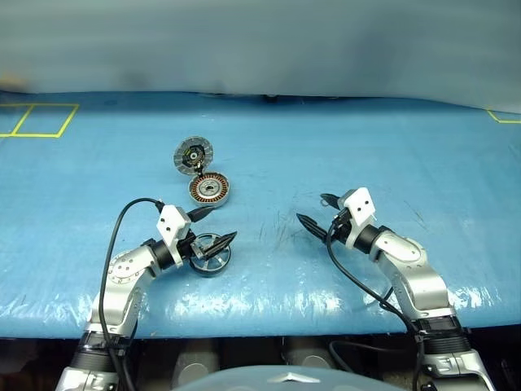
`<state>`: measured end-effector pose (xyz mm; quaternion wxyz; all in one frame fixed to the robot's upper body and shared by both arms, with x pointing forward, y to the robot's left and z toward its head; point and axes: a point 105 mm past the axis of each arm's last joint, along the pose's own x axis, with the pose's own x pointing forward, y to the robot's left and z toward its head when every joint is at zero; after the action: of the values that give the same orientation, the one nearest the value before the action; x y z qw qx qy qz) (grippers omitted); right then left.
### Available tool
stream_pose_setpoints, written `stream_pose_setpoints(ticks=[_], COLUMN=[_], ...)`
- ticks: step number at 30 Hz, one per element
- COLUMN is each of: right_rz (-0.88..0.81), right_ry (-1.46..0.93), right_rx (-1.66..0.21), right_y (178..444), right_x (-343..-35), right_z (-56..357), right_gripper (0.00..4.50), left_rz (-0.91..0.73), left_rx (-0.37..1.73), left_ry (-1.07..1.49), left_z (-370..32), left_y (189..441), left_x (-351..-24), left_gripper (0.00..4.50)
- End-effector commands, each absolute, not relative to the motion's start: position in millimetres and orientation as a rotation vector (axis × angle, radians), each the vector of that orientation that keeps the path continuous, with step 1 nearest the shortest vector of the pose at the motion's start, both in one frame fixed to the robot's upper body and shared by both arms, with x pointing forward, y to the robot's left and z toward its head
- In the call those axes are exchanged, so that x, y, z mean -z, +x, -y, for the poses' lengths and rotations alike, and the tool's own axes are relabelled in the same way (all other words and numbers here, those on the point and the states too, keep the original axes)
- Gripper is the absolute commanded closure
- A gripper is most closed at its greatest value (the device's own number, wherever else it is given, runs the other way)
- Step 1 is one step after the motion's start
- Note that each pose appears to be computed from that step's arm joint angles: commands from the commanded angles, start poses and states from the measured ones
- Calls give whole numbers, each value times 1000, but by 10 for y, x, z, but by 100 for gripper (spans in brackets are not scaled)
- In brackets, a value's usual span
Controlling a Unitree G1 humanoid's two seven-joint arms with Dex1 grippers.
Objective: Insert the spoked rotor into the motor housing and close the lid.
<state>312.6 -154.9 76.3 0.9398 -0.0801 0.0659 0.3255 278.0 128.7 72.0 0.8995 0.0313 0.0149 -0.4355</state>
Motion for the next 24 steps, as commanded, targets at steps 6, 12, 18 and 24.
stream_pose_setpoints(ticks=[6, 12, 18, 24], right_rz=[-62, -59, -51, -48], right_ry=[-169, -169, -165, -157], right_rx=[-632, -644, -644, -642], right_y=[3155, 3147, 3182, 3155], right_x=[-930, -922, -915, -882], right_z=[1615, 1578, 1534, 1514], right_gripper=[6, 6, 6, 6], left_rz=[13, 11, 19, 14], left_rx=[911, 914, 922, 921], left_ry=[90, 92, 104, 107], left_z=[-1299, -1296, -1296, -1319], left_y=[2803, 2793, 2846, 2835], left_x=[-843, -829, -878, -866], left_gripper=[0, 0, 0, 0])
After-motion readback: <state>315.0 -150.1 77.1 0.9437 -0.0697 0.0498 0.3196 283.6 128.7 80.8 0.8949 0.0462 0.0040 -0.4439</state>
